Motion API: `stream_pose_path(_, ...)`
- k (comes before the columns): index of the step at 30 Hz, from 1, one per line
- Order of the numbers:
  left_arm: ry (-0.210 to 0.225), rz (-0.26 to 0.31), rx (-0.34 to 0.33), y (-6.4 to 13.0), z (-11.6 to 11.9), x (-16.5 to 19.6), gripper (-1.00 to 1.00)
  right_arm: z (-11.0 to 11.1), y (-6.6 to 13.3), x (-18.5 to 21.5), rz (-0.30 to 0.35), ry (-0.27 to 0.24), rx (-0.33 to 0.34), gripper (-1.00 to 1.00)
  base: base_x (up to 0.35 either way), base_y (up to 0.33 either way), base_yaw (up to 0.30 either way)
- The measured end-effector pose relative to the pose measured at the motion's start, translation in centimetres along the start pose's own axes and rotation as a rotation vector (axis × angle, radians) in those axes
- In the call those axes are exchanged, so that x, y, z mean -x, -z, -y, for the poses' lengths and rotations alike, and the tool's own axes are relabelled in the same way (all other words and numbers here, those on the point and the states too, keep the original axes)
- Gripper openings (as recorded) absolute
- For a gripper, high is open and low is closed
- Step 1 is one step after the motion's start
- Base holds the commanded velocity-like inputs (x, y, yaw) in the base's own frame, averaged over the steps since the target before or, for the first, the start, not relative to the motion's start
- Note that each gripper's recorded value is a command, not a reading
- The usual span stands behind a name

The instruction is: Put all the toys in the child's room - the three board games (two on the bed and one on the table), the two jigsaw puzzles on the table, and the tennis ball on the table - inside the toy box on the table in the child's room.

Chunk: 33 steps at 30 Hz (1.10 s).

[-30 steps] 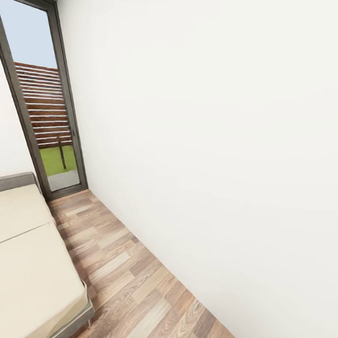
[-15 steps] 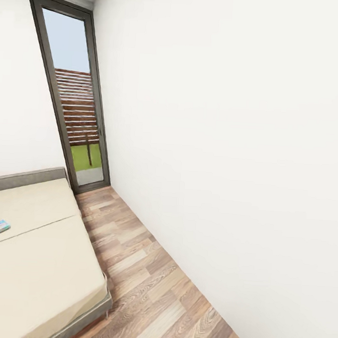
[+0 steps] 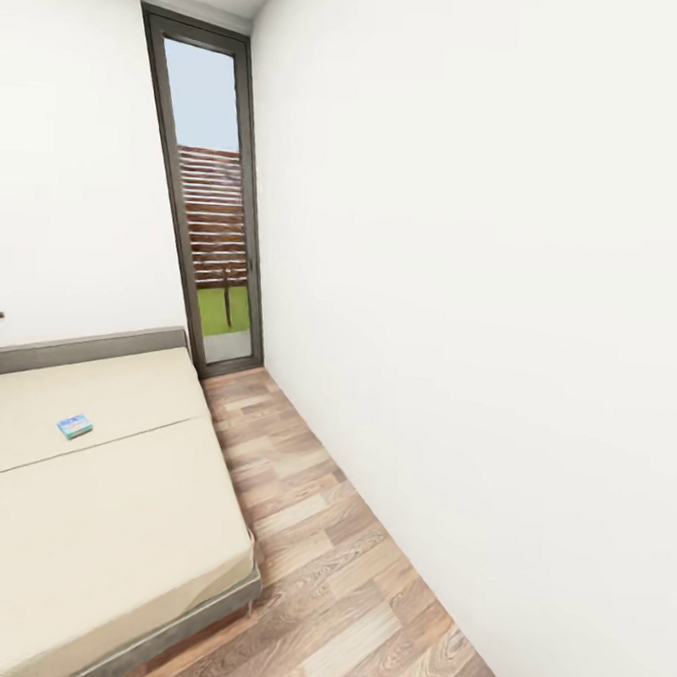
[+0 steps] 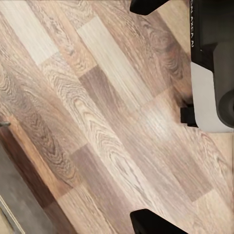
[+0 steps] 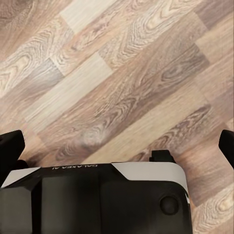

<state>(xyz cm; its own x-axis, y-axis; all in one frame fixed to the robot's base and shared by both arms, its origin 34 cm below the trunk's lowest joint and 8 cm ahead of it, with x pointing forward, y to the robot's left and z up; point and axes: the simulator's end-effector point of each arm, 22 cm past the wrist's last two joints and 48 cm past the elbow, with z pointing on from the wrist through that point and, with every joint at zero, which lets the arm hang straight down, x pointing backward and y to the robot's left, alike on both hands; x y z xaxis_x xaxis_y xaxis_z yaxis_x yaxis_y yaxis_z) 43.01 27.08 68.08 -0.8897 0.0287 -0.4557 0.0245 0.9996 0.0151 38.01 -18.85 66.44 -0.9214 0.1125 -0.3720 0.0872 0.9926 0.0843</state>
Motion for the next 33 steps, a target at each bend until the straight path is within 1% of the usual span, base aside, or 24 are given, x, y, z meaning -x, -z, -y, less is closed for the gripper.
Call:
stream_pose_path(8,0.000,-0.007,0.000,-0.1,0.0,-0.3,1.00,0.0,-0.1,-0.3,-0.008,-0.002,0.000,1.00,-0.004,0.000,0.233)
stream_pose_path(19,0.000,-0.021,0.000,-0.3,0.0,-0.9,1.00,-0.7,-0.2,-1.0,-0.024,-0.003,0.007,1.00,0.000,0.000,0.206)
stream_pose_path(28,0.000,-0.032,0.000,-0.4,0.0,-1.4,1.00,0.2,-0.3,-1.5,-0.036,-0.004,-0.037,1.00,0.000,0.000,0.202)
stream_pose_path(33,0.000,-0.038,0.000,-0.5,0.0,-1.7,1.00,0.5,-0.4,-1.8,-0.042,-0.004,-0.048,1.00,0.000,0.000,0.202)
